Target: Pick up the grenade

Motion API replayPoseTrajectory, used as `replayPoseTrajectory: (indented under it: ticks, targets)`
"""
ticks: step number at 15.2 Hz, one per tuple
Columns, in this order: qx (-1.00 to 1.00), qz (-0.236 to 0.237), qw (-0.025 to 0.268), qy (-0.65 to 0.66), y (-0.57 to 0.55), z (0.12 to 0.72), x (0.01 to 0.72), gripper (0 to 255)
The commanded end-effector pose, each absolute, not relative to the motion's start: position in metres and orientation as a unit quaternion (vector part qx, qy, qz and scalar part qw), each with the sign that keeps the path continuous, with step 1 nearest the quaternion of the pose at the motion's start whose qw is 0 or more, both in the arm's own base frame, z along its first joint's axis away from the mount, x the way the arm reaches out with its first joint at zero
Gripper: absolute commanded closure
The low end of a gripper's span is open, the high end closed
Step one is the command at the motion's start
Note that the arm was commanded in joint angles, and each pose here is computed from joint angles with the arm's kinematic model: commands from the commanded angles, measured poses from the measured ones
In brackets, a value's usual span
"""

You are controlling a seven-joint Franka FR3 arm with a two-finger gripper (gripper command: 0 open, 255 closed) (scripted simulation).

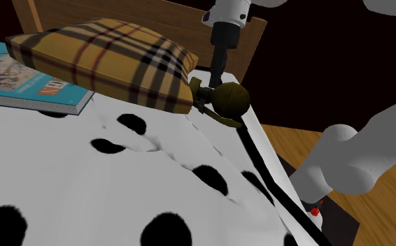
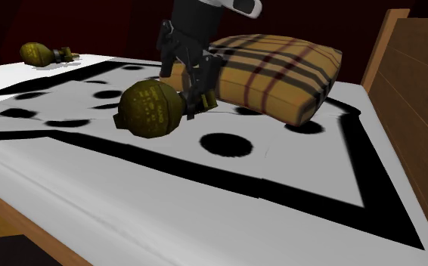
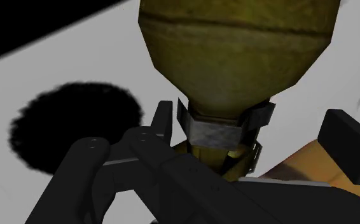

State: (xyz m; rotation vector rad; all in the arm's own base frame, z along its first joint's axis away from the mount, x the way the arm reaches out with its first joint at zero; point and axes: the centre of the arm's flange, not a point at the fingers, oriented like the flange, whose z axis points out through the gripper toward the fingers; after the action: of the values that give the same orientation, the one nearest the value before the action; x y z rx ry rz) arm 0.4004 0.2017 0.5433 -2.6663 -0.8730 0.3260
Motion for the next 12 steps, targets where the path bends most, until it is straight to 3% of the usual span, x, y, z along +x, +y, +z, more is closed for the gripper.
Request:
replayPoseTrajectory:
  ticks: [1,8,9,12]
  targets:
    - [-0.930,0.115,0.160,-0.309,0.205,0.533,0.401,0]
    - [-0.930,0.115,0.160,-0.309,0.205,0.509,0.401,0]
    - [-0.930,0.115,0.160,-0.309,0.205,0.509,0.401,255]
    - [-0.930,0.115,0.160,-0.309,0.205,0.509,0.401,255]
